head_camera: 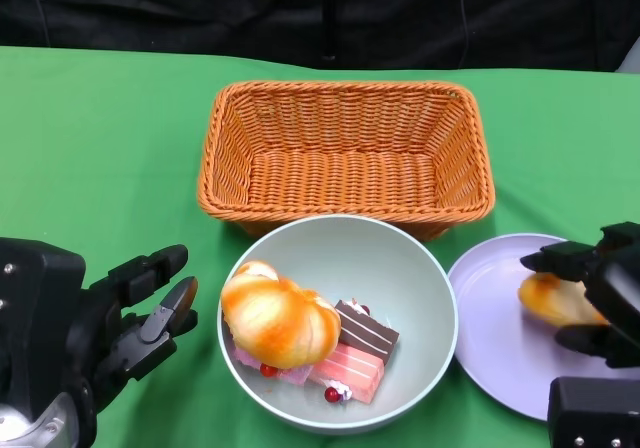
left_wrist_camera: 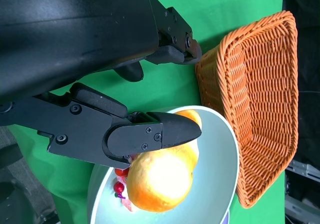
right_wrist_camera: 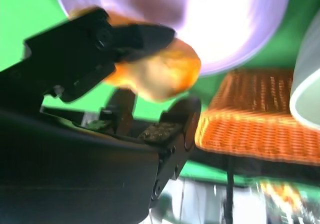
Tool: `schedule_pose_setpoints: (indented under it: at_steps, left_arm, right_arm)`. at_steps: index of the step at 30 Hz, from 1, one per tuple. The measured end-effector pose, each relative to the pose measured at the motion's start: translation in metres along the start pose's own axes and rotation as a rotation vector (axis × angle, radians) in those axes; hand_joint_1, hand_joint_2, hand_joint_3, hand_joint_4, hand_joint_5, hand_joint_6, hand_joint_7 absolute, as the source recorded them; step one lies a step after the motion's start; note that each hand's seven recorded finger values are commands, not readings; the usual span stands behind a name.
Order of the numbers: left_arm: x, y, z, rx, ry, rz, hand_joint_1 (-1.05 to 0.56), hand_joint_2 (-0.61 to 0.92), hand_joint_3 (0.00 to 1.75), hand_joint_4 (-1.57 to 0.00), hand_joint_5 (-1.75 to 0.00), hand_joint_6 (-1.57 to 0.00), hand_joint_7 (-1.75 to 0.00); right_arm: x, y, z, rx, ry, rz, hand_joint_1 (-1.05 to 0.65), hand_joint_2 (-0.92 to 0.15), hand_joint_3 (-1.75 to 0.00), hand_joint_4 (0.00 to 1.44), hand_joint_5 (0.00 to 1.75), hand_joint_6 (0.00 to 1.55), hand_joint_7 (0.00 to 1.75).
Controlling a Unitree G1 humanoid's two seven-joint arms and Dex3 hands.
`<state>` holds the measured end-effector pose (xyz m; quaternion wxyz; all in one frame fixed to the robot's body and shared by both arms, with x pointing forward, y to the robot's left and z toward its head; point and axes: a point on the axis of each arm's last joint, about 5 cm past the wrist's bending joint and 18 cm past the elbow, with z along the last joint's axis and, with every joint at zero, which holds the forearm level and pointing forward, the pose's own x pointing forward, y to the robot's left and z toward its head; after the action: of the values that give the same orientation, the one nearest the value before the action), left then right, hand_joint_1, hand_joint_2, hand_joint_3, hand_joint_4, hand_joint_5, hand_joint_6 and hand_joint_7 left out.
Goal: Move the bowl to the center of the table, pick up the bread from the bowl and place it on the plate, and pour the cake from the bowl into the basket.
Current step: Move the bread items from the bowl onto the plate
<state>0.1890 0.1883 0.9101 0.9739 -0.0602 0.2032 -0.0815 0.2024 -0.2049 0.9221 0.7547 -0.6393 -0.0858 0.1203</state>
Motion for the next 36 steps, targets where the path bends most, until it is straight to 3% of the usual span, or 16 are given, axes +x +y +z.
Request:
schedule_pose_setpoints:
  at_steps: [7, 13, 25, 31, 36]
  left_arm:
    - [0.0, 0.0, 0.0, -0.003, 0.001, -0.001, -0.63, 0.92, 0.47, 0.0, -1.03, -0.34, -0.02]
    - [0.0, 0.0, 0.0, -0.008, 0.002, -0.004, -0.62, 0.92, 0.48, 0.0, -1.02, -0.34, -0.02]
    - [-0.001, 0.001, 0.001, 0.076, -0.046, 0.004, -0.62, 0.92, 0.49, 0.0, -0.98, -0.35, -0.02]
    - [-0.002, 0.0, 0.0, 0.106, -0.063, -0.026, -0.61, 0.92, 0.5, 0.0, -0.99, -0.35, -0.02]
    - [-0.002, -0.002, -0.002, 0.107, -0.054, -0.039, -0.58, 0.92, 0.51, 0.0, -0.98, -0.36, -0.03]
  right_arm:
    - [-0.015, -0.015, 0.015, -0.038, 0.003, 0.089, -0.87, -0.92, -0.32, 0.0, 0.59, 0.21, 0.0]
    - [-0.028, -0.024, 0.026, -0.062, -0.017, 0.067, -0.9, -0.92, -0.36, 0.0, 0.49, 0.15, 0.01]
    - [-0.037, -0.021, 0.04, 0.088, -0.097, -0.248, -0.66, -0.92, -0.37, 0.04, 0.75, 0.25, 0.05]
    - [-0.038, -0.021, 0.05, 0.231, -0.177, -0.294, -0.64, -0.92, -0.33, 0.09, 0.79, 0.3, 0.07]
    - [-0.03, -0.023, 0.063, 0.31, -0.254, -0.28, -0.63, -0.92, -0.29, 0.11, 0.8, 0.32, 0.07]
